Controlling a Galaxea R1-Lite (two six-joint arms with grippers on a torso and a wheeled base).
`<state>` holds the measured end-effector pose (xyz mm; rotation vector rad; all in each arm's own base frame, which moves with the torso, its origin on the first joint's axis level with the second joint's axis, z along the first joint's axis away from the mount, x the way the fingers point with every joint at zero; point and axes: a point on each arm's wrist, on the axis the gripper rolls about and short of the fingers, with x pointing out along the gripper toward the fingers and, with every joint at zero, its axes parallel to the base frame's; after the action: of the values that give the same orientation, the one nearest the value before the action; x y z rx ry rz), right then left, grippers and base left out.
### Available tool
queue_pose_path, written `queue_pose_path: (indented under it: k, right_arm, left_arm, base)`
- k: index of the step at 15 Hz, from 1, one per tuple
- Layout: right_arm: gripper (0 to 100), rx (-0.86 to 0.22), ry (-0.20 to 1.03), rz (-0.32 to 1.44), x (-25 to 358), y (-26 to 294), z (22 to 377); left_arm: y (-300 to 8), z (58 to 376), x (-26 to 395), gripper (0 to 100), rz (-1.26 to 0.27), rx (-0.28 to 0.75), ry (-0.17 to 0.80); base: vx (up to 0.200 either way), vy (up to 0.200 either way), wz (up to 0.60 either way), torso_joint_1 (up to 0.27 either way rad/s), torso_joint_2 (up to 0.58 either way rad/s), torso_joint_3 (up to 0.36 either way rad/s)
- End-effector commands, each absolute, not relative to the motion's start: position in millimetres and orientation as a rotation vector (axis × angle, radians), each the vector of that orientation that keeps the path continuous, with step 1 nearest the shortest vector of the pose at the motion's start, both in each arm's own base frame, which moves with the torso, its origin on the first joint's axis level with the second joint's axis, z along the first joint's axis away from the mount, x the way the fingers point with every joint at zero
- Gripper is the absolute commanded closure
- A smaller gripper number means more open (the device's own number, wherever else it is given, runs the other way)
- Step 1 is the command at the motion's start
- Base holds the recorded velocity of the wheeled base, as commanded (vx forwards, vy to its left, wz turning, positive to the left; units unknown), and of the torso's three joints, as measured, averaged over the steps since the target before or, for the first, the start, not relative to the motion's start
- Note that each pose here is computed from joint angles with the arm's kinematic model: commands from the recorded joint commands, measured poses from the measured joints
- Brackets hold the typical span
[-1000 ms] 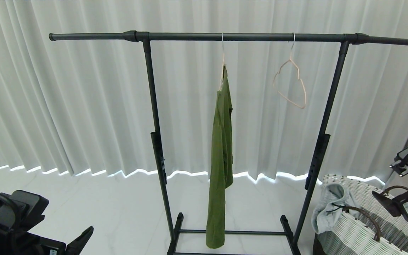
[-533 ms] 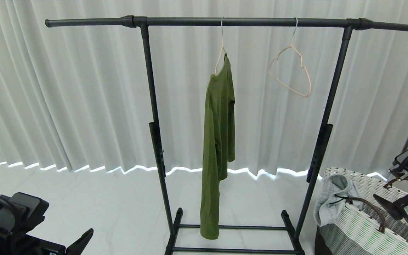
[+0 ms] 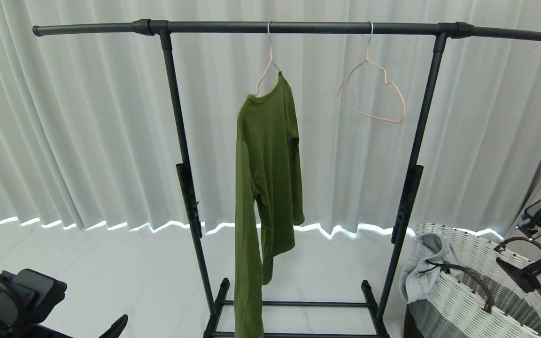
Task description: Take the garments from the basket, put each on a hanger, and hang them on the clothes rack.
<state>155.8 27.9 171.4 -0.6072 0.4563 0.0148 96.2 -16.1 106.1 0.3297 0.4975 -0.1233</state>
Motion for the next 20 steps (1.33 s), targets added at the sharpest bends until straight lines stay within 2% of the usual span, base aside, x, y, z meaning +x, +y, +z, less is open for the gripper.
queue_pose_path:
  k: [1, 2, 14, 17, 20]
  right_arm:
    - [0, -0.608, 0.457, 0.016, 156.2, 28.1, 171.2]
    - [0, -0.607, 0.459, 0.016, 156.5, 28.2, 171.0]
    - [0, -0.563, 0.520, 0.023, 154.4, 27.8, 155.6]
    - [0, -0.509, 0.617, 0.020, 160.0, 28.6, 136.3]
    - [0, -0.437, 0.752, -0.010, 179.7, 29.3, 112.6]
  left_arm:
    - [-16.2, 106.7, 95.7, 0, -0.124, 0.330, 0.491]
    - [-16.2, 106.6, 95.9, 0, -0.123, 0.330, 0.493]
    - [-17.2, 107.9, 100.2, 0, -0.127, 0.331, 0.500]
    - [-17.3, 106.7, 100.8, 0, -0.129, 0.331, 0.509]
    - [-17.4, 108.0, 101.3, 0, -0.128, 0.331, 0.503]
  base:
    - [0.000, -0.200, 0.00, 0.002, 0.00, 0.002]
    - [0.000, -0.200, 0.00, 0.002, 0.00, 0.002]
    - [0.200, 0.000, 0.00, 0.003, 0.00, 0.003]
    - [0.200, 0.000, 0.00, -0.001, 0.00, 0.002]
    - [0.000, 0.000, 0.00, 0.000, 0.00, 0.000]
